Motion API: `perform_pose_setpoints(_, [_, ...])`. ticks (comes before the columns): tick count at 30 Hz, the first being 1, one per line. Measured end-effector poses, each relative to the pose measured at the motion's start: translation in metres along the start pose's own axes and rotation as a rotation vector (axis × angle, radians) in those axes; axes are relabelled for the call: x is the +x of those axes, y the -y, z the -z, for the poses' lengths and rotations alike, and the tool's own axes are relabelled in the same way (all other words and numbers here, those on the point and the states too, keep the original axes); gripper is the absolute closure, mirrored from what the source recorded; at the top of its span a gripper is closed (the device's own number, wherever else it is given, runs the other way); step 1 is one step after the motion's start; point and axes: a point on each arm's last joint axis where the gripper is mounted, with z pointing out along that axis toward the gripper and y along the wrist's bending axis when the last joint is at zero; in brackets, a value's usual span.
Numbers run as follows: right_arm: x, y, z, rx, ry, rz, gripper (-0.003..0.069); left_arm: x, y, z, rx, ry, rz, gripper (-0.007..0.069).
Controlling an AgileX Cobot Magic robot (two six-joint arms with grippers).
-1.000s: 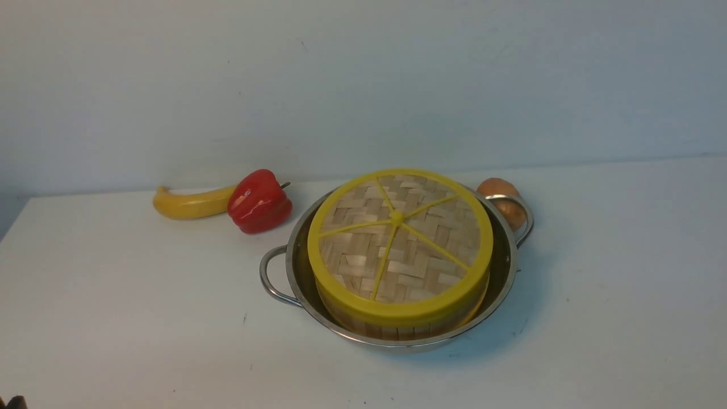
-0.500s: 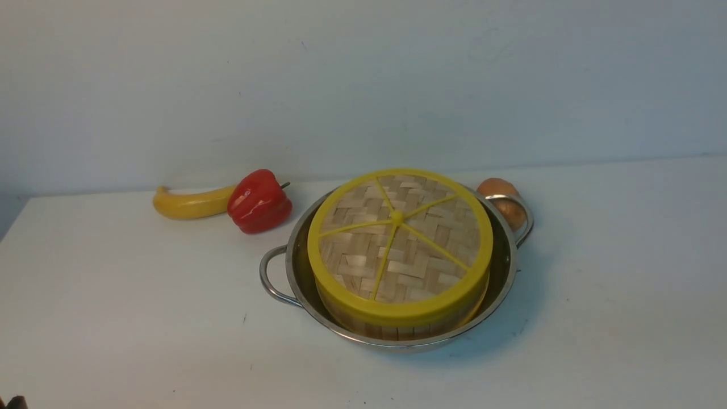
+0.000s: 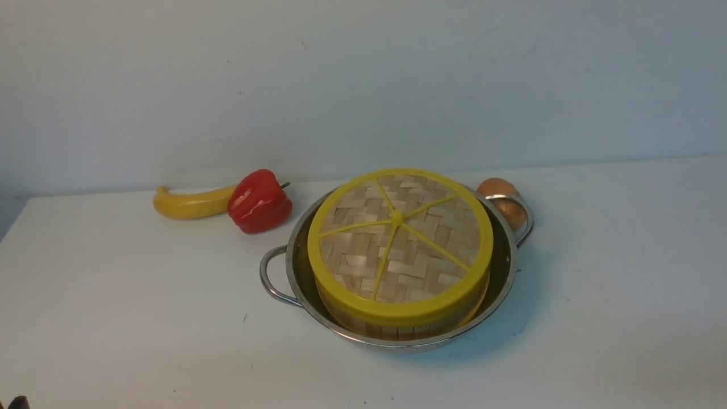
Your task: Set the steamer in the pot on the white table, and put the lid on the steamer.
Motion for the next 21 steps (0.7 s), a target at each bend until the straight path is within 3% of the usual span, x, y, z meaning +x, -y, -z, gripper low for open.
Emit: perform_pose_setpoints(21, [0.0011,0.0002,0.0000,0.002,-0.009,-0.001,0.0420,0.0002,0.0000,0.0000,0.000,-0.003,0.000,0.0489])
